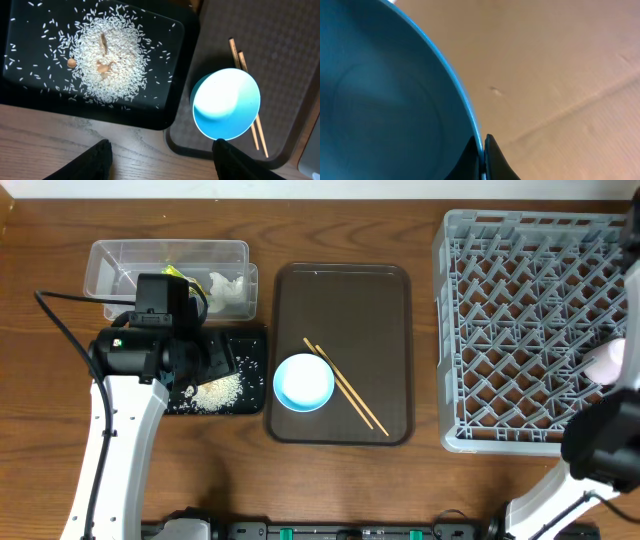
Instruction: Sort waste into correct bins and load items into the dishwasher rack
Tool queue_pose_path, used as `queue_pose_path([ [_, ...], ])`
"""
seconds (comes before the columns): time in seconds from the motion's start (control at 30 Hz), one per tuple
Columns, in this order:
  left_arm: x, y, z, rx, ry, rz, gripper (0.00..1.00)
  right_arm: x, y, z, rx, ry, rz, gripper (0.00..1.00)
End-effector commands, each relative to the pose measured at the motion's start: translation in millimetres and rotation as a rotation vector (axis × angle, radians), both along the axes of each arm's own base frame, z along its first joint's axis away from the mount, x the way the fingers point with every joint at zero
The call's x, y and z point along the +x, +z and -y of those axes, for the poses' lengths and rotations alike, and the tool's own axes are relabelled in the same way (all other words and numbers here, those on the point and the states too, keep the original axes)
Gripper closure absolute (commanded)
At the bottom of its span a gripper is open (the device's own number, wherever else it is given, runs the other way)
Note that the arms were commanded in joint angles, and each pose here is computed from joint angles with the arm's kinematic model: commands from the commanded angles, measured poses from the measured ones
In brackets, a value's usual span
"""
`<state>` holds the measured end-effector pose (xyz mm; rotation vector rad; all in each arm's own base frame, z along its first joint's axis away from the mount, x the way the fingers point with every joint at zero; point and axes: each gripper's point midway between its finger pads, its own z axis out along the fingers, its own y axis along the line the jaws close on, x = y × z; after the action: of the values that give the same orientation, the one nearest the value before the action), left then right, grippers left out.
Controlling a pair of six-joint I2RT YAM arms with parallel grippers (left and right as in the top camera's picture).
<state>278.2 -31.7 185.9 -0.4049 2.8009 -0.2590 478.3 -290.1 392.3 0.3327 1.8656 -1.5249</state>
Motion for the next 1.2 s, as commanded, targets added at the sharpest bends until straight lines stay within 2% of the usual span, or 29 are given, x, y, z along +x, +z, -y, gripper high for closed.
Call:
queue_pose_path([
  [0.0,0,-1,-2,0.011,-0.010,0.000,0.33,20,-19,3,-0.044,0.048,-0.142,0.99],
  [0.27,4,1,-2,0.010,-0.009,0.018,0.33,40,-67,4,-0.029,0.068,-0.257,0.99],
  [0.67,4,1,-2,0.010,-0.009,0.019,0.33,37,-140,8,-0.056,0.053,-0.450,0.99],
  [0.93,4,1,-2,0.009,-0.009,0.019,0.33,32,-156,8,-0.103,0.045,-0.475,0.99],
  [1.17,4,1,-2,0.008,-0.006,0.018,0.33,35,-124,9,-0.194,0.020,-0.407,0.99],
])
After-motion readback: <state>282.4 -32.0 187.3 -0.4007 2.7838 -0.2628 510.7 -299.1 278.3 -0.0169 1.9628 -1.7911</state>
